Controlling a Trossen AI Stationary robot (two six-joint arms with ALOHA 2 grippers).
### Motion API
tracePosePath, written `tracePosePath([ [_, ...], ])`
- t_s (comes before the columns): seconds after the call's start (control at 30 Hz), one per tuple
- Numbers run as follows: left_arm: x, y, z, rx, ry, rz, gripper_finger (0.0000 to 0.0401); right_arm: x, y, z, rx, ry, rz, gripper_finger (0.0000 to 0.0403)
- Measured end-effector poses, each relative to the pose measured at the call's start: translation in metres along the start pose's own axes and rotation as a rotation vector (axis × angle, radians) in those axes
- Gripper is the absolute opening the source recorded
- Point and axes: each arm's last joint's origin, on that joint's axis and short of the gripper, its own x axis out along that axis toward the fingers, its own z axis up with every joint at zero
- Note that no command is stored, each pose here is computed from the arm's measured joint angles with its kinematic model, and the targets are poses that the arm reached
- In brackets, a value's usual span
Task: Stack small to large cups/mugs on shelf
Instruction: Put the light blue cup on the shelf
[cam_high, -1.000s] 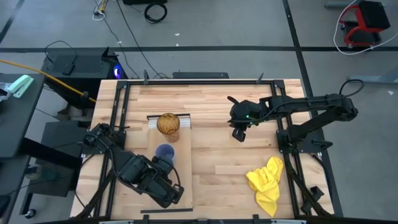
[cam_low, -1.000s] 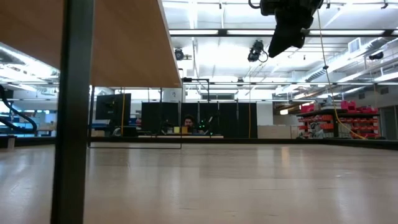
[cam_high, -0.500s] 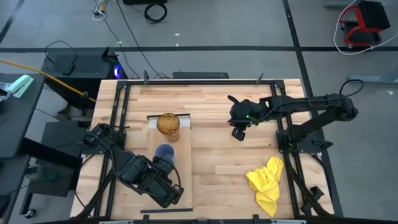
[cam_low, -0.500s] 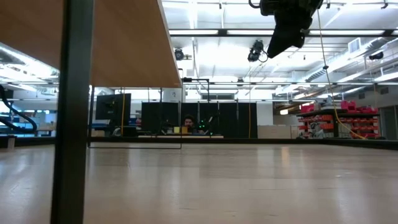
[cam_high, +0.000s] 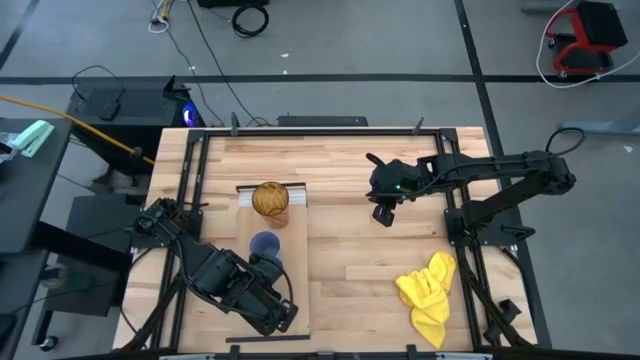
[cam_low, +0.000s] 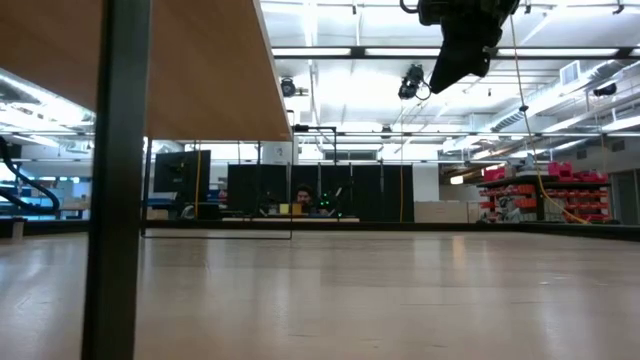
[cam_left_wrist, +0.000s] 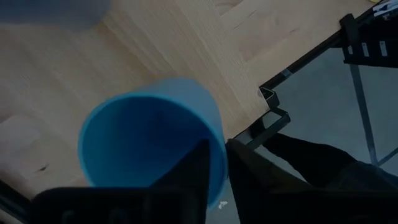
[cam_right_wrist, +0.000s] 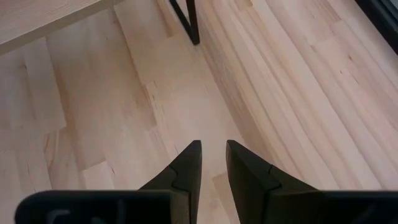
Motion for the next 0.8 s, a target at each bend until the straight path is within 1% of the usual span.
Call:
tracePosePath([
  [0.3, 0.0, 0.0002, -0.0001, 0.0, 0.0, 0.002, 0.0084, 0.0, 0.0, 0.0, 0.0, 0.0, 0.0, 0.0081],
  [0.63, 0.0001, -0.0002, 0.0041, -0.002, -0.009, 0.0, 0.0085, 0.0, 0.0, 0.0, 0.012, 0.0, 0.0, 0.0081],
  [0.8, -0.0001, -0.0005, 0.0042, -0.003, -0.009, -0.004, 0.01, 0.0, 0.0, 0.0, 0.012, 0.0, 0.0, 0.0081],
])
